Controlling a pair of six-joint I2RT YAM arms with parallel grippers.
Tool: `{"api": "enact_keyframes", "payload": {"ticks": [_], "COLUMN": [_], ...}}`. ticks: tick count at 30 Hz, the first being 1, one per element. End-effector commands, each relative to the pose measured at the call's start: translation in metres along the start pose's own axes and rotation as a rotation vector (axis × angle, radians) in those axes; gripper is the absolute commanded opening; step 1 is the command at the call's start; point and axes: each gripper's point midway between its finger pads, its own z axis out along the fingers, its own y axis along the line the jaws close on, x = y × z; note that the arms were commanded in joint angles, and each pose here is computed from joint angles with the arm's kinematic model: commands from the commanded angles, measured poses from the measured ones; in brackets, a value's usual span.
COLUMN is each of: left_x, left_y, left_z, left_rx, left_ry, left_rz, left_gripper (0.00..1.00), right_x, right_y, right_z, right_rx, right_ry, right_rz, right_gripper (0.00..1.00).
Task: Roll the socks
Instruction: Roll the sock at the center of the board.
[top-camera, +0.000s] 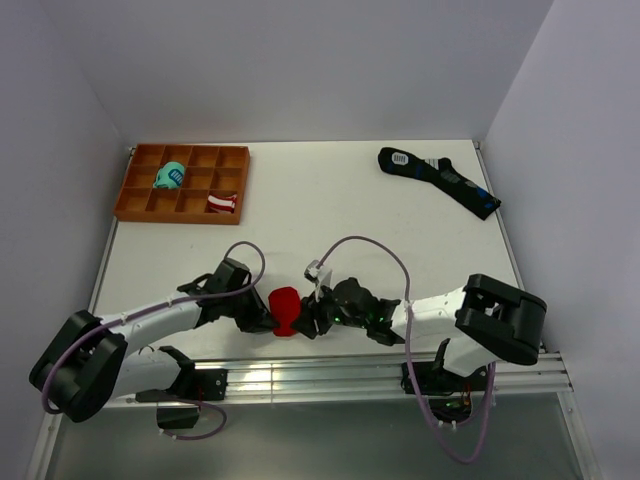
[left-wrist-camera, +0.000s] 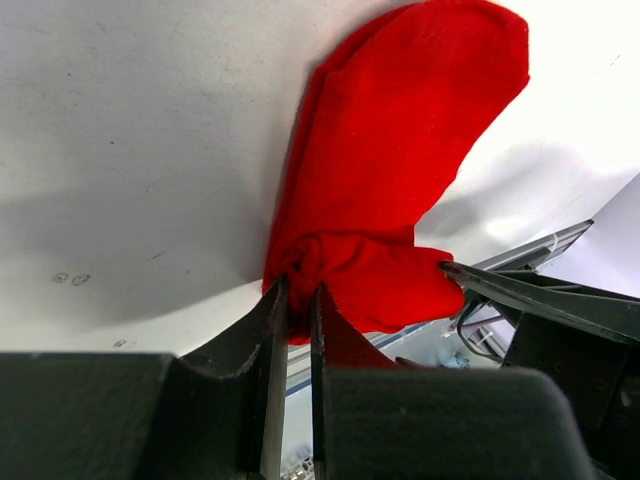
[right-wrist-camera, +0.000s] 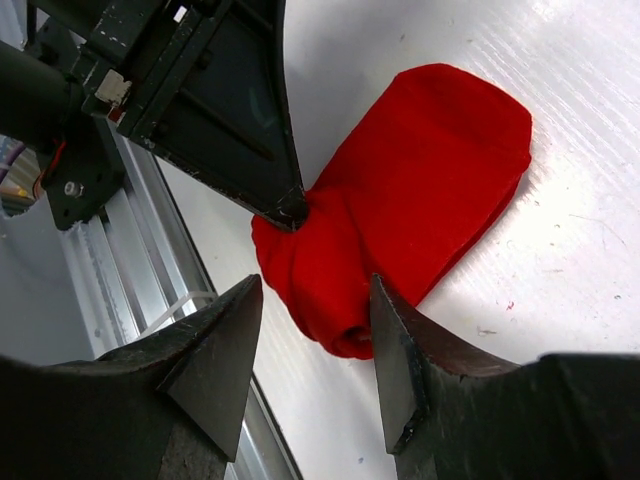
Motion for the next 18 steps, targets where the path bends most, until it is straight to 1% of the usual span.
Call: {"api": "enact_keyframes", "payload": {"ticks": [1,13,18], "left_x": [-0.007,-0.008,-0.007], "left_y": [0.009,0.011,0.010], "left_z": [0.002,0.004,0.003], "left_rx": [-0.042,-0.031,-0.020], "left_ry": [-0.023,-0.012,-0.012], "left_rz": [0.017,-0.015,-0.024], "left_gripper": [0.00,0.00,0.00], "right_x": [-0.008,0.012,0.018], "right_y": [0.002,-0.008,-0.016], "right_z": [0.003,0.003,0.007], "right_rx": [-0.003,0.010,0.044], "right_ry": [-0.058,-0.059,-0.052], "right_rz": [0.001,0.033,0.052], "right_gripper": [0.54,0.52,0.50]}}
